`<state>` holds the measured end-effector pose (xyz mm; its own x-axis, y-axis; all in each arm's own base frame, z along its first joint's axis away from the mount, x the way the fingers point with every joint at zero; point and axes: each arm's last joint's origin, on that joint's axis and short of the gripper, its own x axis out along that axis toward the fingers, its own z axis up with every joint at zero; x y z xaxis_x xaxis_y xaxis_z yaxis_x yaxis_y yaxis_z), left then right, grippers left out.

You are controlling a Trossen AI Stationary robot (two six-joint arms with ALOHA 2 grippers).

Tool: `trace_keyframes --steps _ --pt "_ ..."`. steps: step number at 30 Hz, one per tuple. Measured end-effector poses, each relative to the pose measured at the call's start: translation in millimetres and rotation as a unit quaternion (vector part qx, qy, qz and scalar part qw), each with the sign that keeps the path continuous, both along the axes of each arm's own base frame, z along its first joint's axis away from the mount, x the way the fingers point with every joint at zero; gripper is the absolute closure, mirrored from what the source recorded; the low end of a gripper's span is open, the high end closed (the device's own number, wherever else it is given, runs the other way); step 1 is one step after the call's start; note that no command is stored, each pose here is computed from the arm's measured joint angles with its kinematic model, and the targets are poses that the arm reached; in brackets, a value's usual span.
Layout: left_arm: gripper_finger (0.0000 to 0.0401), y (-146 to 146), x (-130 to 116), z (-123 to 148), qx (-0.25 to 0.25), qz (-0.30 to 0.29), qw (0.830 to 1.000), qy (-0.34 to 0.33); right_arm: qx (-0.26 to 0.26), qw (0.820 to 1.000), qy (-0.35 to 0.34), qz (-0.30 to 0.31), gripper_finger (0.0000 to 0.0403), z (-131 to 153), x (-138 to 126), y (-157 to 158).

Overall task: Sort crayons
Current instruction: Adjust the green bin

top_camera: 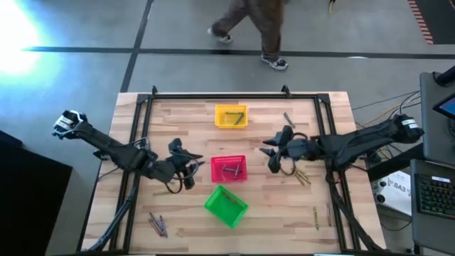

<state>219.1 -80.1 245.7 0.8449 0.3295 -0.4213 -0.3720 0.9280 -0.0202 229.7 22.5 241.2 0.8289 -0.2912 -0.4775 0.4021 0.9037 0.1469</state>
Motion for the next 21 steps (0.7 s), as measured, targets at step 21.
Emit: trace_keyframes --steps 21 --pt "0.0314 12 41 -34 -0.048 -0.104 0.984 0.138 -0.055 0.966 0.014 0.253 0.0310 -98 87 95"
